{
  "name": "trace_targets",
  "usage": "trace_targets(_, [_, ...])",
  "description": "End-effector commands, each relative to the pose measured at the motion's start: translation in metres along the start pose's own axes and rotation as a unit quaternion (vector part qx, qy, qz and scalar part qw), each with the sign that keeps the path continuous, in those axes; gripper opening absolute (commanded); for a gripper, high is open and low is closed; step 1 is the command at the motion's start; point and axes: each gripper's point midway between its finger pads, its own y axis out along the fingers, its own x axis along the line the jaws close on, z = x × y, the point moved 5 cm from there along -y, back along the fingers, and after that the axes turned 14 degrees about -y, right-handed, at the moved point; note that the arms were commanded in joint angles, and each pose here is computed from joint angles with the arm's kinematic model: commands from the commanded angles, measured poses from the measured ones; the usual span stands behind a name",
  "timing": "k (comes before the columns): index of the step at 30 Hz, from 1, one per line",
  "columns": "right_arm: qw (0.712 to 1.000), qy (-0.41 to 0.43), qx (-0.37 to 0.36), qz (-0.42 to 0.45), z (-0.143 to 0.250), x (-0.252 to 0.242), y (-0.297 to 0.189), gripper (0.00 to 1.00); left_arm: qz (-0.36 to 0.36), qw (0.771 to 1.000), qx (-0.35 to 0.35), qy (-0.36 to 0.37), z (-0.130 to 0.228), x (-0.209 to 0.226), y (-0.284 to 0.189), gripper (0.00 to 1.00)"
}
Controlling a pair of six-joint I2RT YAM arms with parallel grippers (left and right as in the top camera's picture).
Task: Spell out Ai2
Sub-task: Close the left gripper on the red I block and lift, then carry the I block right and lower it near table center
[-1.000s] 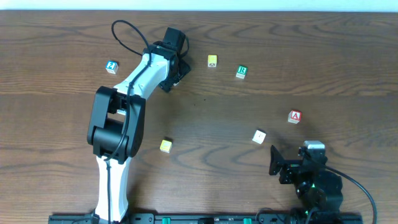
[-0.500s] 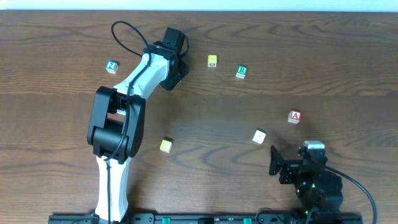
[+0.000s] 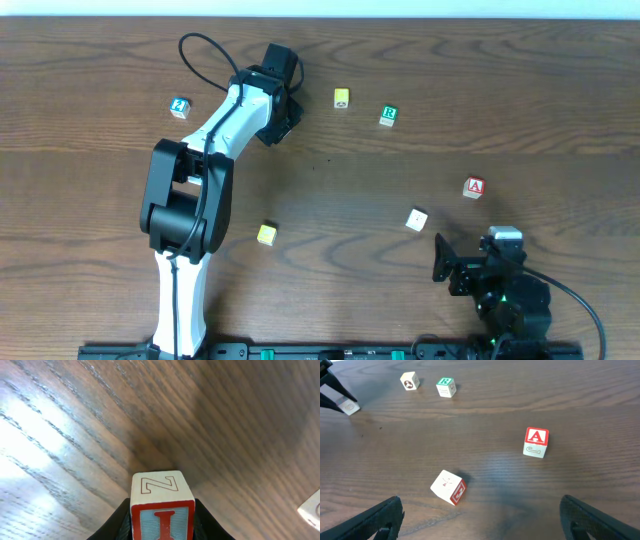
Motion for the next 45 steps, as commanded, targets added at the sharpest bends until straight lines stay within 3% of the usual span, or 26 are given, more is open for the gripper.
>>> trace_targets(1, [1.000,0.007,0.001,0.003,0.001,-0.001,0.000,0.99,-0.017,0.999,0.007,0.050,0.005,0.002,0.002,0.10])
trace_targets(8, [1.000,0.007,0.001,0.003,0.001,-0.001,0.000,0.99,-0.018,0.980,0.018,0.197,0.037,-0.008,-0.007,0.06])
trace_targets(12, [1.000,0.003,0.001,0.007,0.001,-0.002,0.000,0.99,0.002,0.948,0.015,0.318,0.072,-0.020,-0.008,0.06])
trace_targets(17, [0.998,0.003,0.003,0.062,0.001,-0.015,-0.001,0.99,-0.005,0.930,0.002,0.368,0.101,-0.021,-0.009,0.06])
trace_targets(22, [0.997,0.003,-0.007,0.073,-0.003,-0.018,-0.001,0.99,-0.008,0.923,-0.003,0.384,0.116,-0.020,-0.010,0.06])
trace_targets(45, [0.997,0.004,-0.022,0.072,-0.008,-0.018,-0.001,0.99,-0.030,0.921,0.020,0.388,0.125,-0.003,0.000,0.06])
